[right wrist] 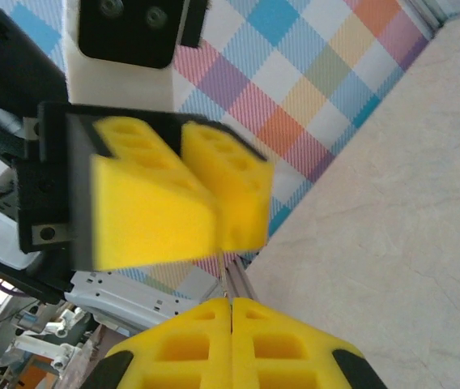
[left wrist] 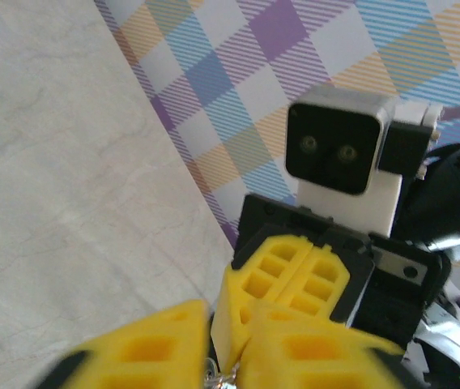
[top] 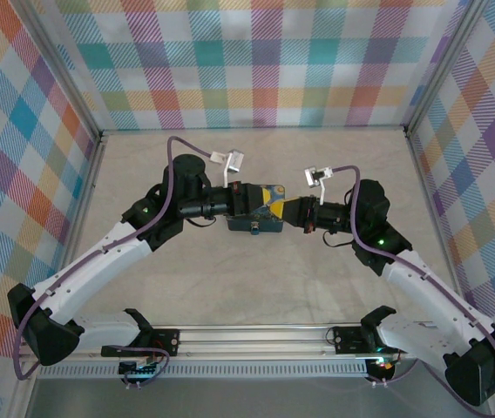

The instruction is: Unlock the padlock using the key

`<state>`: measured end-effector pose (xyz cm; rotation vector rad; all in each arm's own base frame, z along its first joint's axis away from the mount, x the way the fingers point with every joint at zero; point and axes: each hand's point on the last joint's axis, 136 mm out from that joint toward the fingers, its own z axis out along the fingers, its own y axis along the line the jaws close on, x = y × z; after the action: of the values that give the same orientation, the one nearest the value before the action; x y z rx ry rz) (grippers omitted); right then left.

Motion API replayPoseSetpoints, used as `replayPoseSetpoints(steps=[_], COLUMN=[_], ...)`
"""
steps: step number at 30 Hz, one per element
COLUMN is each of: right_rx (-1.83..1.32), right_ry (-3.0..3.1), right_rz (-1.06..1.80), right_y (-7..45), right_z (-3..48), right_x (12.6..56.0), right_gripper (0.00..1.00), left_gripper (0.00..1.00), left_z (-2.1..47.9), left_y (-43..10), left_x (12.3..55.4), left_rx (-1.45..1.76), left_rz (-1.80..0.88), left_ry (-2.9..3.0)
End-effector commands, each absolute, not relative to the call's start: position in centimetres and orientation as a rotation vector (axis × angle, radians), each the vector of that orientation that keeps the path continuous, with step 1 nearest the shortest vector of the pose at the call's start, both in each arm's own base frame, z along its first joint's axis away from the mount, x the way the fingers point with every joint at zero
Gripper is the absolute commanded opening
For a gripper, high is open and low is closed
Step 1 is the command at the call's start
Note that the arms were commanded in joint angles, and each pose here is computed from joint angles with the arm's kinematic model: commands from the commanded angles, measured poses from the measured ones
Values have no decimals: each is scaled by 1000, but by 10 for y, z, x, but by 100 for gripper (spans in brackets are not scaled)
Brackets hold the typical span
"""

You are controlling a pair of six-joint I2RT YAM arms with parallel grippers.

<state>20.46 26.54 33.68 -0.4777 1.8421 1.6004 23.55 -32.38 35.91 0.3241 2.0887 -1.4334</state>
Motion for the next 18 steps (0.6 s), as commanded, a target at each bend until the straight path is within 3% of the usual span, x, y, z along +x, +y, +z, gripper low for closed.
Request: replayPoseSetpoints(steps=[1,5,12,18], right_rx=[-511,-525,-625,-677], right_ry=[1837,1917,1886,1640], right_rz=[1442,1166,541,152], right_y=[256,246,241,247], right_z=[345,334,325,354], right_x=[208,220,249,261], right_gripper=[0,0,0,0], left_gripper=[52,65,68,73], left_z=[369,353,347,367], left_y=[-307,-283,-271,-270], left_x=[240,253,263,261], left_rx=[237,78,-66,-90], left_rz=[-1352,-1226,-1231,-1269], left_ry=[2063,2158,2197,2168])
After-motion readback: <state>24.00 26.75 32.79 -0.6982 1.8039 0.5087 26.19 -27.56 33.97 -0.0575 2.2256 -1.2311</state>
